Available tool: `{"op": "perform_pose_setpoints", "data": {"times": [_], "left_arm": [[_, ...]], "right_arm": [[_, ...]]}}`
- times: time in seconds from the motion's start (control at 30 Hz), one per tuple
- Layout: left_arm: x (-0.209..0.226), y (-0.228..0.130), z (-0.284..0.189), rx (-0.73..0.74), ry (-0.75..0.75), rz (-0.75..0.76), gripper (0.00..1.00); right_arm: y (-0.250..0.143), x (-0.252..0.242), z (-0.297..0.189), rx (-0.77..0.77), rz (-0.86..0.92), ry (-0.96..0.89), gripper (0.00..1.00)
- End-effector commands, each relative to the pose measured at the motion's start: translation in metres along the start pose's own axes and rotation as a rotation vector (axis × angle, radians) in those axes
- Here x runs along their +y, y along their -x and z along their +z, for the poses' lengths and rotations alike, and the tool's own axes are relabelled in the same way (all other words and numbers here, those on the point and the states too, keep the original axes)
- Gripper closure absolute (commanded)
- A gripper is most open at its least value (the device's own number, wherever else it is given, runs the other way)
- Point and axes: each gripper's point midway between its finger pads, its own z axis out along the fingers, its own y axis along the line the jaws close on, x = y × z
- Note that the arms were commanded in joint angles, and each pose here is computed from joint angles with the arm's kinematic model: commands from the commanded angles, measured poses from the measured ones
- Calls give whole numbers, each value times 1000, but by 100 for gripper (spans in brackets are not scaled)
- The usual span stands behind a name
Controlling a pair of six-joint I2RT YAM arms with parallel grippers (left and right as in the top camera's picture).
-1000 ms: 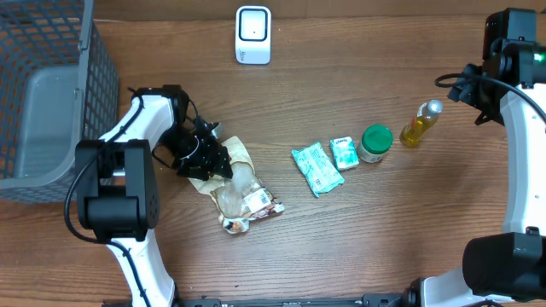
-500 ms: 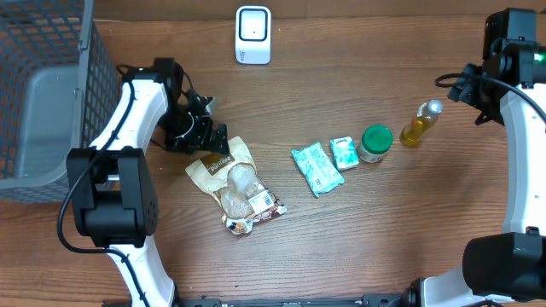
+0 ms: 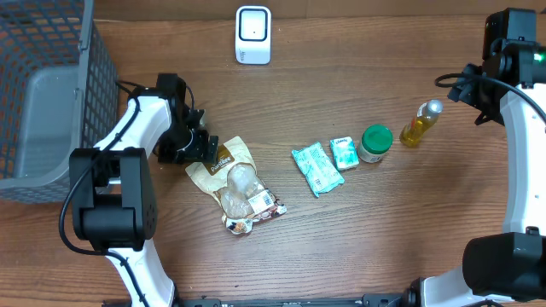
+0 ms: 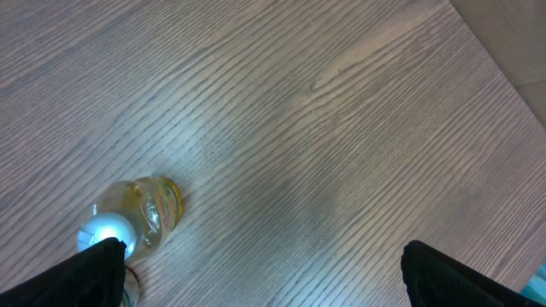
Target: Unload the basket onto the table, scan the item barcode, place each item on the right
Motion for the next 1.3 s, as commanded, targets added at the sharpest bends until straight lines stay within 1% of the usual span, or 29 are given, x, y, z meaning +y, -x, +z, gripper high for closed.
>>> {"op": "perform_pose_setpoints", "data": {"times": [0.0, 0.07, 0.13, 0.2, 0.23, 0.3, 0.43, 0.47, 0.5, 0.53, 0.6, 0.63, 0.7, 0.73, 0.87, 0.9, 1.0, 1.07, 1.13, 1.27], "left_arm": [[0, -29, 10, 99, 3, -86, 6], [-1, -40, 9, 143, 2, -106, 6], [-5, -48, 7, 175, -19, -115, 10], [-12, -52, 2, 185, -52, -120, 17], [-16, -53, -2, 179, -70, -121, 20], [-18, -51, -14, 145, -75, -121, 22], [-28, -47, -48, 39, -72, -131, 22], [-33, -48, -56, 18, -69, -121, 24], [-36, -49, -62, 3, -59, -115, 30], [-37, -51, -66, -4, -43, -113, 40], [-39, -58, -69, 5, 9, -114, 68], [-42, -63, -68, 22, 32, -106, 79], [-47, -72, -65, 58, 58, -78, 90], [-52, -77, -62, 76, 61, -61, 92], [-71, -99, -44, 144, 79, 10, 92], [-78, -110, -34, 175, 91, 35, 91], [-87, -130, -20, 224, 114, 65, 90], [-93, -141, -15, 253, 122, 95, 91], [-98, -150, -10, 275, 128, 125, 92], [-108, -155, -5, 274, 138, 159, 87]], "right_arm": [[3, 0, -2, -12, 13, 3, 0], [3, 0, -2, -12, 13, 3, 0], [3, 0, -2, -12, 13, 3, 0], [3, 0, -2, -12, 13, 3, 0], [3, 0, -2, -12, 13, 3, 0], [3, 0, -2, -12, 13, 3, 0], [3, 0, -2, -12, 13, 3, 0], [3, 0, -2, -12, 13, 3, 0], [3, 0, -2, -12, 13, 3, 0], [3, 0, -2, -12, 13, 3, 0], [3, 0, -2, -12, 13, 3, 0], [3, 0, -2, -12, 13, 3, 0], [3, 0, -2, -12, 13, 3, 0], [3, 0, -2, -12, 13, 3, 0], [3, 0, -2, -12, 13, 3, 0], [3, 0, -2, -12, 13, 3, 0], [3, 0, -2, -12, 13, 3, 0], [3, 0, -2, -12, 13, 3, 0], [3, 0, -2, -12, 13, 3, 0], [3, 0, -2, -12, 13, 3, 0]]}}
